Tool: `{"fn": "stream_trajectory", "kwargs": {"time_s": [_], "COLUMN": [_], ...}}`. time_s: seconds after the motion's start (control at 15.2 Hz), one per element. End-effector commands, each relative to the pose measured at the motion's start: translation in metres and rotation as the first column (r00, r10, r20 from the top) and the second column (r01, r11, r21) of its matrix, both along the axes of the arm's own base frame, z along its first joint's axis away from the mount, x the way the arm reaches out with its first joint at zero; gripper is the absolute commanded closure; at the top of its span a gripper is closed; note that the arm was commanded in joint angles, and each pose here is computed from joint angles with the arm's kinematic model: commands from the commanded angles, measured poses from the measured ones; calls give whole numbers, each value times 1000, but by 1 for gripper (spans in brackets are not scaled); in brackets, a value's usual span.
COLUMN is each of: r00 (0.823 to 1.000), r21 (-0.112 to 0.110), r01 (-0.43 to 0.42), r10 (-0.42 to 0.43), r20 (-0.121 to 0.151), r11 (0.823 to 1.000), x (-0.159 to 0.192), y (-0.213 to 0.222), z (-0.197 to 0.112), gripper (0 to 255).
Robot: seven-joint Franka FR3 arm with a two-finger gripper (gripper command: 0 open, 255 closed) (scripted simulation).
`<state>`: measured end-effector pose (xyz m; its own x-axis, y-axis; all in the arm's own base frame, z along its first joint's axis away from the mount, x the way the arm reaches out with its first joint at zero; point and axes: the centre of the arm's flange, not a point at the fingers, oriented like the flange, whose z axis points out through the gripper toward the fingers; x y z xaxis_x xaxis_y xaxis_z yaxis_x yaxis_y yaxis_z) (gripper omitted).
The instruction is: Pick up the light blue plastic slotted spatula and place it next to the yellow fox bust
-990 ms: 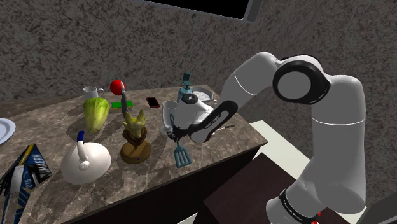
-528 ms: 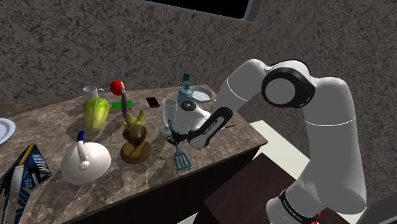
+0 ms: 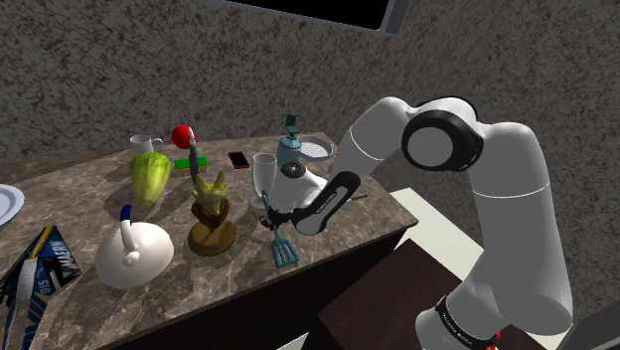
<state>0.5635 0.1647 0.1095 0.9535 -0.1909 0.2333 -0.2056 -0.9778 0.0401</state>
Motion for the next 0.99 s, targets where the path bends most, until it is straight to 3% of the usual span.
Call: {"fn": "stream_trajectory", "kwargs": {"time_s": [0.0,0.07,0.13,0.46,0.73,0.92], "r00": [1000,1000,1000,1000,1000,1000], "r21": [-1,-1,-1,-1,-1,-1], "r01": [0,0,0,0,0,0], "r10": [0,0,0,0,0,0], "r20": [-1,-1,-1,-1,-1,-1], "r11": [1000,1000,1000,1000,1000,1000], "x": [0,0,0,0,-11,-11], "y": [0,0,0,0,4,4], "z": [-1,-1,-1,-1,48,48], "gripper": [255,255,0,0,0,0]}}
